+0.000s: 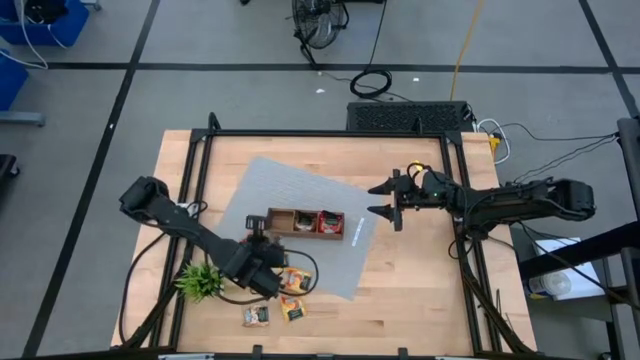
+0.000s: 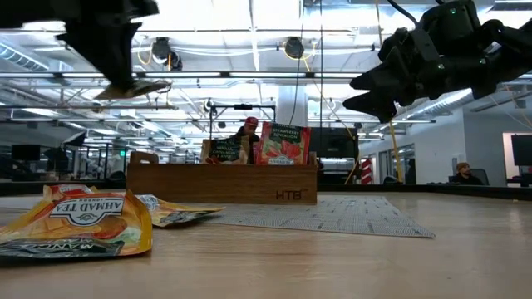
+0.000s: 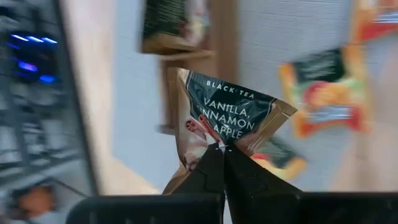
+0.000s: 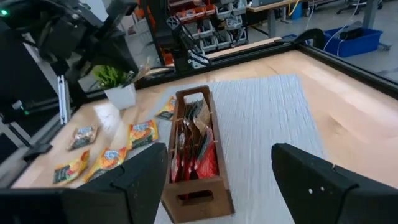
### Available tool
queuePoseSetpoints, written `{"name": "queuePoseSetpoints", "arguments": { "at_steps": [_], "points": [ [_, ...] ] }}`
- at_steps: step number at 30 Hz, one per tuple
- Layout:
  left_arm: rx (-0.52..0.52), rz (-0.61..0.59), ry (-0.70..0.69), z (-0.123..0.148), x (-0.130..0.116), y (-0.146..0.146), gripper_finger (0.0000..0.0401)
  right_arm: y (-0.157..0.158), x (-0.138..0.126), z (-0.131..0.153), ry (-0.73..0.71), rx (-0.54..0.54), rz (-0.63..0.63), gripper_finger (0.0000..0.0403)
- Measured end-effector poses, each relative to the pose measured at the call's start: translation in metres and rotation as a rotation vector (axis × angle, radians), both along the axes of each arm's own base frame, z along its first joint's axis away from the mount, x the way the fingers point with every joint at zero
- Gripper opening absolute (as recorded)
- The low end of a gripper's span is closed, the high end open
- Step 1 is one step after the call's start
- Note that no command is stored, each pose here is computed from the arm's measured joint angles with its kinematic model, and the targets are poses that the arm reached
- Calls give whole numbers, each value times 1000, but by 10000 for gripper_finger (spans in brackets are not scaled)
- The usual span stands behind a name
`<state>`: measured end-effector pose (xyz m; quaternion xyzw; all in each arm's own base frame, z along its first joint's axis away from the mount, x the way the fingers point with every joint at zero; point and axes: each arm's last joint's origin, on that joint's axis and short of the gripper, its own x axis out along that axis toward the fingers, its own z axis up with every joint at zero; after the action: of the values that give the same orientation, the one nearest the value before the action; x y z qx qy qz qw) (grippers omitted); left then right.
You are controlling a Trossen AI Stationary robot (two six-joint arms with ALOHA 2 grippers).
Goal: Pick & Place Tea
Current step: Put the brown tea bag into the wooden organizer
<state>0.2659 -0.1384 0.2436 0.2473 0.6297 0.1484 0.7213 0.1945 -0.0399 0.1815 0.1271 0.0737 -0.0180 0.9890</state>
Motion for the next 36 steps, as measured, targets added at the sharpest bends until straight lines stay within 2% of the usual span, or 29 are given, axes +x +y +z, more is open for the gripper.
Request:
{"name": "queuePoseSetpoints", "arguments": {
  "at_steps": [3, 7, 10, 13, 17, 21, 28, 36],
  "points": [
    [94, -25, -22, -1, 5, 9, 0, 6, 8, 2, -48, -8, 38, 267],
    [290, -76, -51, 2, 14, 27, 0, 14, 27, 11, -122, -53, 86, 267],
    [431, -129, -85, 5, 27, 40, 0, 16, 45, 12, -114, -89, 105, 267],
    [514, -196, -112, 8, 47, 49, 0, 15, 62, 11, -93, -123, 76, 267],
    [581, -305, -147, 9, 79, 52, 0, 13, 78, 4, -63, -130, 74, 267],
    [650, -373, -111, 3, 99, 56, 0, 12, 84, 5, -123, -136, 74, 267],
    [670, -390, -33, -19, 112, 64, 0, 14, 85, 13, -207, -103, 123, 252],
    [728, -403, -60, -13, 119, 60, 0, 11, 84, 12, -199, -101, 110, 218]
  ]
}}
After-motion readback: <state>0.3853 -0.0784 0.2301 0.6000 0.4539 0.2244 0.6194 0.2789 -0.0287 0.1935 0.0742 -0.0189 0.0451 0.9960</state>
